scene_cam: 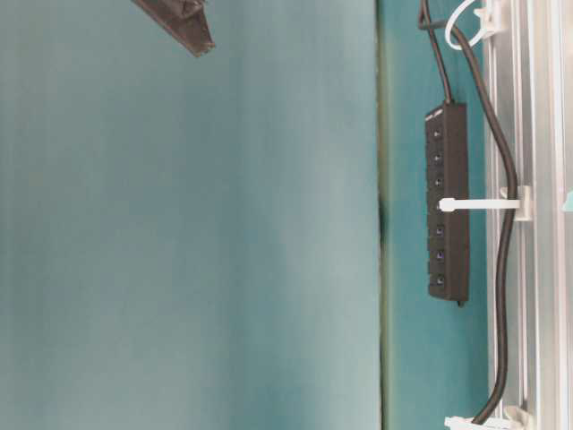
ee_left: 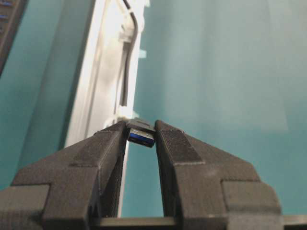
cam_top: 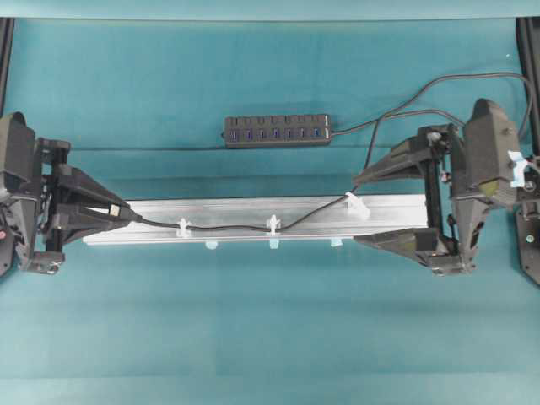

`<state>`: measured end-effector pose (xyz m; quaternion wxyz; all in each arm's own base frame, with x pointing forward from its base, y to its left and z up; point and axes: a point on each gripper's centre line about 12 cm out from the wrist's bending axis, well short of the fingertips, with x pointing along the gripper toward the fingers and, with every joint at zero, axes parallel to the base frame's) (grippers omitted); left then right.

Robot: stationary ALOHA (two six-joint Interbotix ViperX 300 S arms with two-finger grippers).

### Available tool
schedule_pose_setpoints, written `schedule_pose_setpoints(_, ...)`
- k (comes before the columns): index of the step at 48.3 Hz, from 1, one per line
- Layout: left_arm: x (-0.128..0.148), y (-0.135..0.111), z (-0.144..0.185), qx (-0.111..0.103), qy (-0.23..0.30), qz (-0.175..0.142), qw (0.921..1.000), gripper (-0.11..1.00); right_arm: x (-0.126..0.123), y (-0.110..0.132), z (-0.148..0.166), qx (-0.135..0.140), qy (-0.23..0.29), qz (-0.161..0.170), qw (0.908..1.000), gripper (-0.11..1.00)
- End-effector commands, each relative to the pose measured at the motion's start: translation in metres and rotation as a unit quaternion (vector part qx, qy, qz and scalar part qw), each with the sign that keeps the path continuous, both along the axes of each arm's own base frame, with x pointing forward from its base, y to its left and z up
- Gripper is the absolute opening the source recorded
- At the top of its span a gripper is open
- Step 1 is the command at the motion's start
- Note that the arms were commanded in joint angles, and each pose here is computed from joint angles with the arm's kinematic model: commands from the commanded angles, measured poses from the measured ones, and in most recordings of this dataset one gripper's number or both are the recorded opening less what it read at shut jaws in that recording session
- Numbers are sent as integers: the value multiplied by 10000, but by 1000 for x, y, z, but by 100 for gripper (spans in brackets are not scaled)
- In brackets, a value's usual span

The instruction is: Pass the USB cable through three rings with both arms.

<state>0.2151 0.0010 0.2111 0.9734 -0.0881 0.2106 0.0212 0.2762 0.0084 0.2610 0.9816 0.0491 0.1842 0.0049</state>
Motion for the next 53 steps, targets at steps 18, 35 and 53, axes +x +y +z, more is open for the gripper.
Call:
schedule_pose_setpoints(18,5,0,14,1,-230,-1,9997,26,-2,2,11,62,-331,43,9994,66)
schedule_pose_setpoints(35,5,0,13,1,-230,-1,9997,26,-2,2,11,70,-339,48,9994,66)
schedule_pose_setpoints(53,6,0,12,0,-199,-1,9998,26,-2,4,11,50,-339,89,9994,66)
